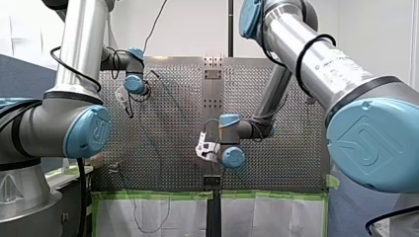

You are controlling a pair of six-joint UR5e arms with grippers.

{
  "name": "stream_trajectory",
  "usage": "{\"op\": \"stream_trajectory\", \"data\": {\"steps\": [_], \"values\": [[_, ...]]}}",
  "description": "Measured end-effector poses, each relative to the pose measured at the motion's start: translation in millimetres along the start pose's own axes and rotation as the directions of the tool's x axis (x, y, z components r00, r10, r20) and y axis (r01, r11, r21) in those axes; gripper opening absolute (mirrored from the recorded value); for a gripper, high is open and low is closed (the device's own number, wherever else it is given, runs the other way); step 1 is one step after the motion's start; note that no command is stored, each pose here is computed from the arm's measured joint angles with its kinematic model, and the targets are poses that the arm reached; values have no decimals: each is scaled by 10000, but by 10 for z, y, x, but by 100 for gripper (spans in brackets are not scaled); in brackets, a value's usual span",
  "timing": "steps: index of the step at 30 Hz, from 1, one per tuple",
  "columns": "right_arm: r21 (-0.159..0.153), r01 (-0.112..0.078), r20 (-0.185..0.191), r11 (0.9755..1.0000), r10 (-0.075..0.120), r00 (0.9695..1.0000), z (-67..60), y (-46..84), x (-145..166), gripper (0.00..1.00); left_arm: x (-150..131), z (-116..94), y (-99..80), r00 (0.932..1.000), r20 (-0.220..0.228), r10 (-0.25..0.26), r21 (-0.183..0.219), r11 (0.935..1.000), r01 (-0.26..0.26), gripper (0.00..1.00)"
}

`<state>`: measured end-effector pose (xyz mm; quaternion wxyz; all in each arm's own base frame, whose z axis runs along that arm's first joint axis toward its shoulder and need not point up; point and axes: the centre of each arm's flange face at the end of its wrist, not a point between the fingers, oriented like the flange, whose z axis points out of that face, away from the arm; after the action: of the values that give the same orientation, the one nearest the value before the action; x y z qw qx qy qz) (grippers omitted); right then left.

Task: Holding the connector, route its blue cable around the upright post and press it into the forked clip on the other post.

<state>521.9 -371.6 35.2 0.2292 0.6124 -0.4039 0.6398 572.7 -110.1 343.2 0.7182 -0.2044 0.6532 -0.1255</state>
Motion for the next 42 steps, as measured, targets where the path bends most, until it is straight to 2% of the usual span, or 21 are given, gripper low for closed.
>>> {"op": "stream_trajectory", "data": {"steps": [7, 13, 19, 24, 28, 31, 34, 35, 37, 38, 40, 41, 42], "values": [[-463, 100, 258, 9989, -88, 9996, -86, 181, -336, 0, 1, -1, -3, 10000, -5, 0, 5, 10000, 0, 100], [-915, 159, 501, 9957, -113, 9987, -131, 347, -657, 0, 10, -8, -15, 10000, -35, 0, 20, 10000, 0, 100], [-1394, 169, 630, 9901, -81, 9980, -162, 567, -937, 0, 17, -13, -27, 10000, -51, -1, 41, 10000, 1, 100], [-1816, 226, 837, 9831, -74, 9965, -210, 763, -1167, 0, 18, -14, -31, 10000, -50, -2, 50, 10000, 2, 100], [-2184, 335, 1117, 9753, -91, 9937, -280, 915, -1357, 0, 21, -16, -31, 10000, -59, -1, 49, 10000, 1, 100], [-2462, 441, 1350, 9682, -108, 9908, -341, 1030, -1508, 0, 21, -17, -31, 10000, -63, 0, 47, 10000, 1, 100], [-2794, 534, 1515, 9587, -109, 9884, -402, 1155, -1652, 0, 22, -17, -31, 10000, -69, 0, 44, 10000, 0, 100], [-2928, 562, 1557, 9545, -104, 9877, -425, 1207, -1708, 0, 22, -17, -31, 10000, -69, 0, 43, 10000, 0, 100], [-3123, 594, 1595, 9481, -93, 9872, -458, 1287, -1790, 0, 21, -17, -31, 10000, -67, 1, 35, 10000, 0, 100], [-3246, 615, 1625, 9439, -84, 9867, -481, 1339, -1842, 0, 20, -17, -29, 10000, -61, 1, 21, 10000, -1, 100], [-3437, 650, 1686, 9368, -66, 9857, -521, 1415, -1913, 0, 18, -17, -26, 10000, -42, 0, -7, 10000, 0, 100], [-3575, 668, 1705, 9315, -52, 9853, -547, 1466, -1946, 0, 18, -17, -25, 10000, -37, 0, -17, 10000, 0, 100], [-3677, 672, 1702, 9275, -40, 9854, -564, 1504, -1962, 0, 17, -17, -24, 10000, -33, 0, -25, 10000, -1, 100]]}}
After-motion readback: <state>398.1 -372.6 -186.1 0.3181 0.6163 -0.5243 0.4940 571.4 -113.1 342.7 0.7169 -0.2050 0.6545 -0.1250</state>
